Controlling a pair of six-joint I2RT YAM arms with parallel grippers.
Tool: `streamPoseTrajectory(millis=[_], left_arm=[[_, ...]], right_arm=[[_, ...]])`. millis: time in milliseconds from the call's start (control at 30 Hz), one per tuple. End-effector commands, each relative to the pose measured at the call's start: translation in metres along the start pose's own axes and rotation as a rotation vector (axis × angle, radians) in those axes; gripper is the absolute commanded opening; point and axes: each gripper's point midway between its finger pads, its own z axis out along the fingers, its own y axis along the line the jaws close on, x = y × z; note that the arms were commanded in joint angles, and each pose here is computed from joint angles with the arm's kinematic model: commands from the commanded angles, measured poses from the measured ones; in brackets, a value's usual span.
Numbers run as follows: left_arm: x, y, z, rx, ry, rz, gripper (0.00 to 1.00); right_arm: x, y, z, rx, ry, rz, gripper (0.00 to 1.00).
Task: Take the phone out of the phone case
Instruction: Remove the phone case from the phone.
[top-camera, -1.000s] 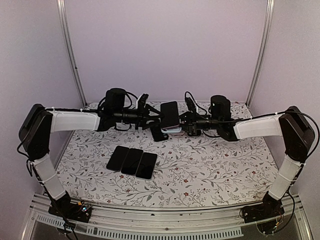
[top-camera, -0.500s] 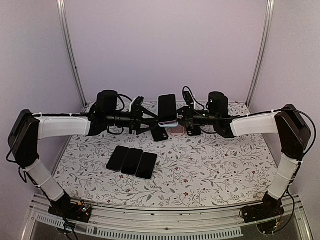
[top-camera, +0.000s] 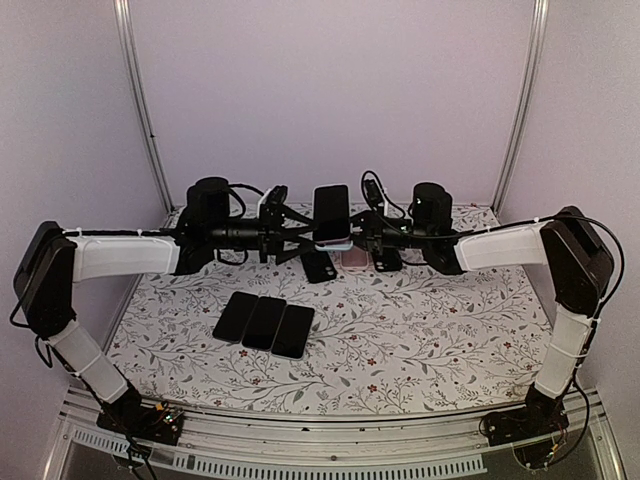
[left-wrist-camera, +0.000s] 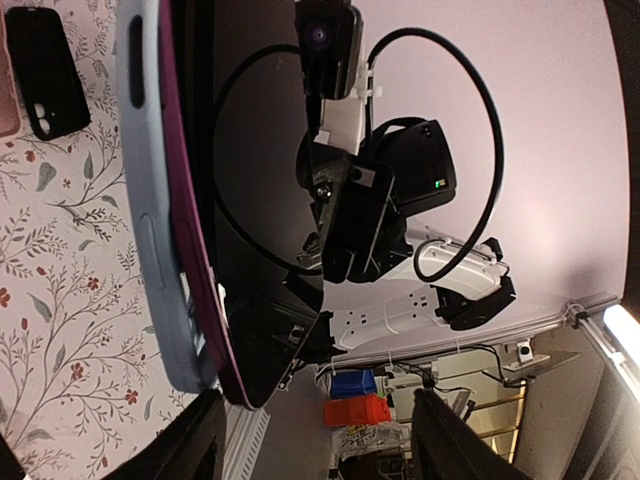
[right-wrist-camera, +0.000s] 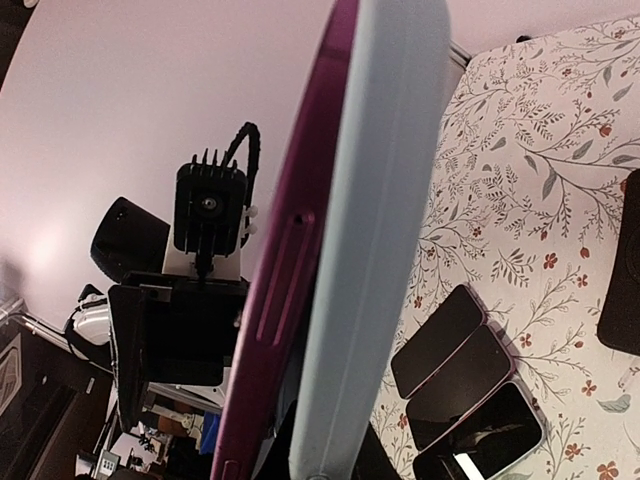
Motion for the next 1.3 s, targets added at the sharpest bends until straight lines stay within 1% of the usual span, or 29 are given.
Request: streamPoseTrajectory(millis=[0,300,500,733,967,1200,1267], left_arm=[[0.003,-0.01,0.002,0.046,0.006,0.018,0.65],[0.0,-0.017,0.01,0.085,0.009,0.024,0.64],[0.0,-0.014,0.013,0.093,0.003,0.005,0.58],[-0.006,-0.018,0.013,0.161,-0.04,-0.032,0.5],[-0.007,-0.001,0.02,0.076,-0.041,-0.066,0.49],[-0.009,0.018,0.021,-0.034,-0.053,-0.1,0.52],[-0.01,0.019,0.02,-0.043,-0.059,-0.101,0.52]], right_arm=[[-0.027,0.035,0.002,-0.094,-0.068,-0.124,0.0],[-0.022,0.038,0.005,-0.095,-0.061,-0.128,0.0],[-0.022,0.039,0.007,-0.089,-0.065,-0.149,0.0],[-0.018,0.045,0.009,-0.066,-0.074,-0.194,0.0],[-0.022,0.048,0.008,-0.043,-0.087,-0.215,0.0],[-0.022,0.047,0.01,-0.044,-0.072,-0.17,0.0],[-0.023,0.048,0.011,-0.042,-0.066,-0.154,0.0]])
